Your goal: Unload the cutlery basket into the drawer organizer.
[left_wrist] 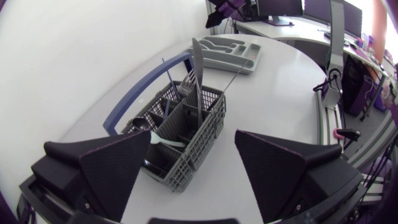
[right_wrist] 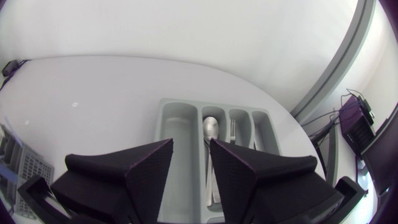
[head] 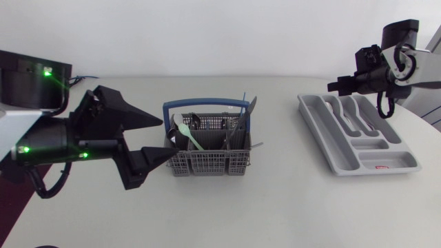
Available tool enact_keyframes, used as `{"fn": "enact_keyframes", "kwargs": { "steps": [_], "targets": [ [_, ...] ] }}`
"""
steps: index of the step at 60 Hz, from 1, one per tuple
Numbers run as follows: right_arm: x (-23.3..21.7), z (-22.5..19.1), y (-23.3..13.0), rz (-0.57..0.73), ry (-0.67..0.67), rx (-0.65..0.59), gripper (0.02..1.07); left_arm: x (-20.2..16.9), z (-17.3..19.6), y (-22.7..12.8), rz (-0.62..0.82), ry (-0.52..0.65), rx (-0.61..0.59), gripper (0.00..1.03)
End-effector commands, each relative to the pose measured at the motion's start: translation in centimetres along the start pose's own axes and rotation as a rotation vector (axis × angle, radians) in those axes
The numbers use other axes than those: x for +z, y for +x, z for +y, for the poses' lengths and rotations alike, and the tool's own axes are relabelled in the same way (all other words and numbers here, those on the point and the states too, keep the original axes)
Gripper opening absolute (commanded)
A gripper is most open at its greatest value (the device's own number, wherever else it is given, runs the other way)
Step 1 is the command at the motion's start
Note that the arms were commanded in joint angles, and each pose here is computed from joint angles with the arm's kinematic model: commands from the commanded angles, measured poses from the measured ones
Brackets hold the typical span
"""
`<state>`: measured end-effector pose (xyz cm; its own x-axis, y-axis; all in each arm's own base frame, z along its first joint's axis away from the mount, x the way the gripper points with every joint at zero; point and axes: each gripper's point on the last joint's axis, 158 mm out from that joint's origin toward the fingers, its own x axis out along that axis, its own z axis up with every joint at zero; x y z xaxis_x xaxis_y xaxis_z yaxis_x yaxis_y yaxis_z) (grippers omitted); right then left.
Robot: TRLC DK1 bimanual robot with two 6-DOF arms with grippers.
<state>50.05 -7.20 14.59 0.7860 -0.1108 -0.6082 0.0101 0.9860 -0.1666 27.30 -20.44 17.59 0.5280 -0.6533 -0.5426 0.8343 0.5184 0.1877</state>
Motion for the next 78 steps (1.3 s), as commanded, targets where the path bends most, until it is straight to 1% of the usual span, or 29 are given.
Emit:
{"fn": "enact_keyframes", "kwargs": {
  "steps": [1,9,17,21,28,41,57,65,72,76,78],
  "targets": [
    [-1.7,2.3,-1.8,-0.001,-0.058,0.062,0.54,-1.4,-1.3,1.8,0.044,0.052,-0.033,0.94],
    [-2.7,4.8,-4.5,-0.03,-0.083,0.154,0.54,-1.1,-2.7,4.3,0.078,0.152,-0.03,0.94],
    [-4.7,7.4,-6.3,-0.032,-0.127,0.196,0.55,-0.4,-4.1,6.5,0.089,0.224,-0.043,0.94],
    [-5.8,8.8,-7.2,-0.041,-0.152,0.22,0.54,0.0,-3.9,7.8,0.094,0.261,-0.016,0.94],
    [-7.6,10.7,-8.4,-0.05,-0.182,0.254,0.54,0.8,-3.9,10.0,0.098,0.282,-0.015,0.93],
    [-10.2,12.3,-9.8,-0.054,-0.205,0.286,0.54,2.4,-4.2,13.0,0.095,0.307,-0.016,0.91],
    [-11.9,13.2,-11.2,-0.065,-0.222,0.307,0.54,3.8,-5.7,15.8,0.072,0.348,-0.045,0.78],
    [-12.0,13.3,-11.6,-0.078,-0.224,0.307,0.55,3.7,-6.0,16.7,0.075,0.352,-0.053,0.74],
    [-12.3,13.3,-11.8,-0.079,-0.224,0.309,0.54,4.2,-6.2,17.1,0.062,0.357,-0.053,0.65],
    [-12.6,13.5,-11.7,-0.079,-0.225,0.316,0.54,4.2,-6.3,17.5,0.061,0.359,-0.055,0.64],
    [-12.6,13.5,-11.7,-0.079,-0.224,0.316,0.55,4.2,-6.4,17.6,0.06,0.361,-0.056,0.61]
  ]
}}
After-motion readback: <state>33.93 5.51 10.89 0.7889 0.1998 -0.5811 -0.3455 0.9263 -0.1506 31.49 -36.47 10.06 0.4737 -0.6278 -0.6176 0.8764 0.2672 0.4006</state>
